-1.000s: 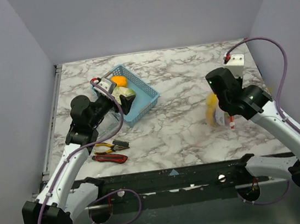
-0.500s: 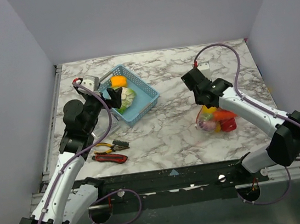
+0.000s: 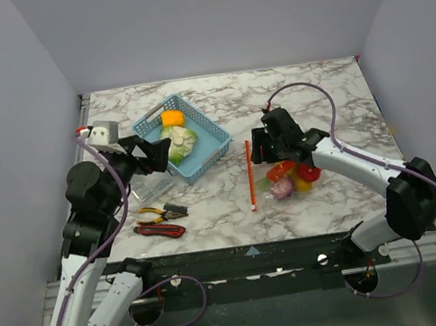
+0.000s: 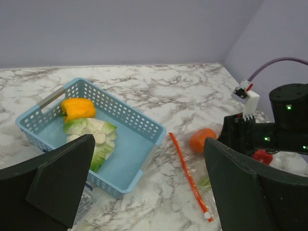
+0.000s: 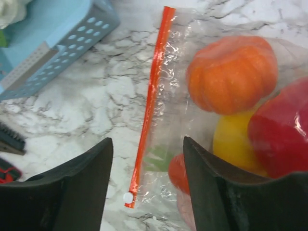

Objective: Place the food in the zip-top bag and seal the zipper
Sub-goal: Place the zipper food storage bag at the center of the board, then reset both arms

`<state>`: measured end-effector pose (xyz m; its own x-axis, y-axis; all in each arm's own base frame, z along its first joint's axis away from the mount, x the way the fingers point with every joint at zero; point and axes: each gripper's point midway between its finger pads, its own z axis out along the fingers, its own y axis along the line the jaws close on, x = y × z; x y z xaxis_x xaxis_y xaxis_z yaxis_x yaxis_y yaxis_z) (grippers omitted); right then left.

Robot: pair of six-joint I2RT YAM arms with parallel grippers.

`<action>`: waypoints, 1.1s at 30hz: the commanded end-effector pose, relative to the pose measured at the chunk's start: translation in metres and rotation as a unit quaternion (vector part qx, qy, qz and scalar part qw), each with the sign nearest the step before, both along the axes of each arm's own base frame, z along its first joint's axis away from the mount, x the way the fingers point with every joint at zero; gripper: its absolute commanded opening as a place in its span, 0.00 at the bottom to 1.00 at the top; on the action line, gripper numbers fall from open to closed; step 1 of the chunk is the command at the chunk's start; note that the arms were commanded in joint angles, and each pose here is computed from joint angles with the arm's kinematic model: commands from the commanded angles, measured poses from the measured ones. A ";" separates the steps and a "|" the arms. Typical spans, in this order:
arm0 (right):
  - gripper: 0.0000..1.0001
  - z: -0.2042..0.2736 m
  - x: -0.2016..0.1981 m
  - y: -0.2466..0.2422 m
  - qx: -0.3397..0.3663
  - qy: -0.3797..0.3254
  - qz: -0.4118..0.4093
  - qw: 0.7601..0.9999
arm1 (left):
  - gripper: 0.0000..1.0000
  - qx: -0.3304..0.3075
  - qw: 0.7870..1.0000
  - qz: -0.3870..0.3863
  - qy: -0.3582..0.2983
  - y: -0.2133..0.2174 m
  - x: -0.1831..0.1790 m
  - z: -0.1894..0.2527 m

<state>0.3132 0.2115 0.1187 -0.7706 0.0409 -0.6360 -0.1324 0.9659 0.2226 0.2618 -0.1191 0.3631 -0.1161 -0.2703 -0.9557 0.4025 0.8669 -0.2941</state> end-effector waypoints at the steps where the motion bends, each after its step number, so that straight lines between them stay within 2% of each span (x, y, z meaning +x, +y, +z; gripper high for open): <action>1: 0.65 0.040 -0.002 0.028 0.070 -0.037 0.059 0.995 | 0.98 -0.032 0.999 -0.016 0.015 0.005 -0.042 0.006; 4: 0.70 0.079 -0.004 0.020 0.079 -0.084 0.057 0.992 | 0.98 -0.035 0.999 -0.011 0.007 0.012 -0.060 0.011; 10: 0.86 0.161 -0.021 -0.018 0.076 -0.177 0.030 0.981 | 0.98 -0.035 0.999 0.013 -0.029 0.032 -0.089 0.041; 11: 0.89 0.177 -0.026 -0.028 0.074 -0.198 0.019 0.977 | 0.98 -0.035 0.999 0.017 -0.038 0.035 -0.093 0.047; 12: 0.98 0.191 -0.031 -0.039 0.074 -0.216 0.007 0.973 | 0.98 -0.035 0.998 0.020 -0.049 0.037 -0.097 0.054; 13: 1.00 0.206 -0.036 -0.052 0.074 -0.239 -0.010 0.968 | 0.98 -0.034 0.997 0.022 -0.059 0.039 -0.100 0.060; 17: 1.00 0.265 -0.065 -0.100 0.088 -0.328 -0.067 0.938 | 0.98 -0.026 0.994 0.053 -0.090 0.053 -0.104 0.076; 20: 1.00 0.307 -0.092 -0.132 0.116 -0.391 -0.102 0.907 | 0.98 -0.024 0.990 0.083 -0.116 0.067 -0.110 0.088; 24: 1.00 0.338 -0.118 -0.170 0.137 -0.437 -0.157 0.875 | 0.98 -0.032 0.980 0.112 -0.159 0.081 -0.121 0.107; 29: 1.00 0.354 -0.129 -0.190 0.141 -0.457 -0.186 0.859 | 0.98 -0.043 0.969 0.139 -0.200 0.094 -0.129 0.122; 33: 1.00 0.354 -0.130 -0.192 0.146 -0.462 -0.193 0.854 | 0.98 -0.046 0.967 0.143 -0.206 0.097 -0.134 0.125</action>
